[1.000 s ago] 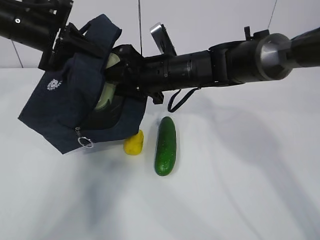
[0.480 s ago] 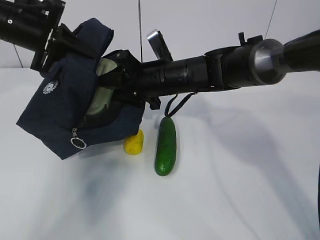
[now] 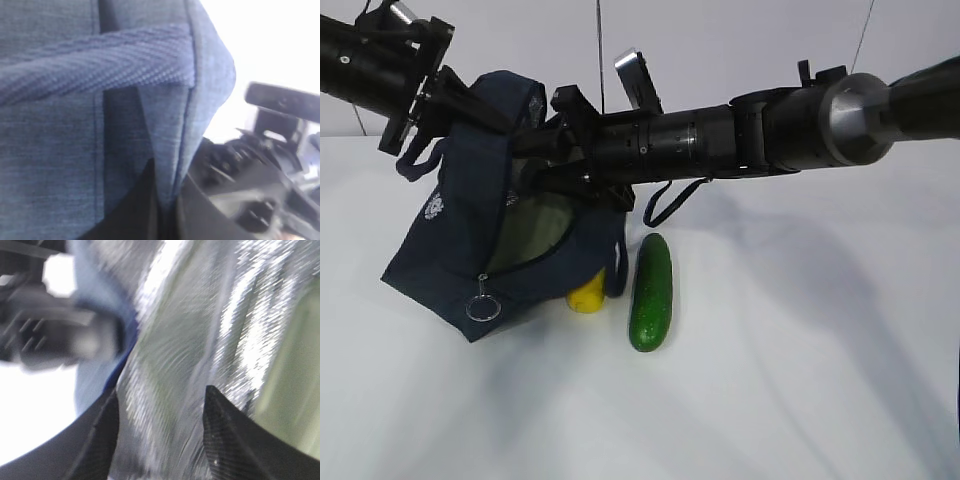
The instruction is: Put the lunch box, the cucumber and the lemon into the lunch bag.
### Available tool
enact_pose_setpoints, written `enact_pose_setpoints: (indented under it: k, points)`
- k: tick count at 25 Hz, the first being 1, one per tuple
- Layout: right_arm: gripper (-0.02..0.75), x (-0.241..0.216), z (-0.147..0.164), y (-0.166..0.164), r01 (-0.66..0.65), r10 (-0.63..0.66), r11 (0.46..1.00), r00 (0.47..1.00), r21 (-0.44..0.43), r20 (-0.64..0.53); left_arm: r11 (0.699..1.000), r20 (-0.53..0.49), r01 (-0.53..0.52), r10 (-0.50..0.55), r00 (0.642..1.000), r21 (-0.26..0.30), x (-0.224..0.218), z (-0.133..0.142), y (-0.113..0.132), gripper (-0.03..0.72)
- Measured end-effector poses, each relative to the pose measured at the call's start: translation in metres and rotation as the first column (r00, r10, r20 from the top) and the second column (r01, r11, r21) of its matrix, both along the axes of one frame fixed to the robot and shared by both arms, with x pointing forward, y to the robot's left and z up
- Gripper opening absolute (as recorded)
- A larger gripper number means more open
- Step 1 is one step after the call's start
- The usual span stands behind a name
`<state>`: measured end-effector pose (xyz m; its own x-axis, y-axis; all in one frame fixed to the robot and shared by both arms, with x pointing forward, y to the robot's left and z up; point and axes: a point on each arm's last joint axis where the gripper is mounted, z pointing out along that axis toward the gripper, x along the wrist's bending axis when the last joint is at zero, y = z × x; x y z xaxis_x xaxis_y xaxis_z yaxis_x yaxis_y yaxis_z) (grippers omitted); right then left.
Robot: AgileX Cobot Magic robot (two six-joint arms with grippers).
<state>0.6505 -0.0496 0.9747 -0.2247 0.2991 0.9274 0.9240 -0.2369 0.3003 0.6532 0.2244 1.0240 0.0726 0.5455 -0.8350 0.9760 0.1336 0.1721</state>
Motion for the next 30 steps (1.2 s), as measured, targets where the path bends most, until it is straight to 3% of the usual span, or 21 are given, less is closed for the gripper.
enact_pose_setpoints:
  k: [6, 16, 20, 30]
  points:
    - [0.406, -0.002, 0.001, 0.001, -0.019, 0.019, 1.0, 1.0, 0.014, -0.001, 1.0, -0.001, -0.009, 0.009, 1.0, -0.001, 0.001, 0.0, 0.004, -0.015]
    - [0.405, -0.01, 0.006, 0.004, -0.112, 0.111, 0.991, 0.994, 0.071, 0.013, 0.996, -0.03, -0.045, 0.047, 0.998, 0.078, 0.001, -0.006, 0.029, -0.015]
    - [0.404, -0.013, 0.009, 0.005, -0.165, 0.159, 0.983, 0.984, 0.075, 0.076, 0.994, -0.041, -0.046, 0.05, 0.998, 0.099, 0.0, -0.008, 0.031, -0.015]
    - [0.403, -0.025, 0.02, 0.004, -0.258, 0.257, 0.966, 0.957, -0.012, 0.132, 0.981, -0.062, -0.058, 0.071, 0.996, 0.185, -0.001, -0.014, 0.05, -0.015]
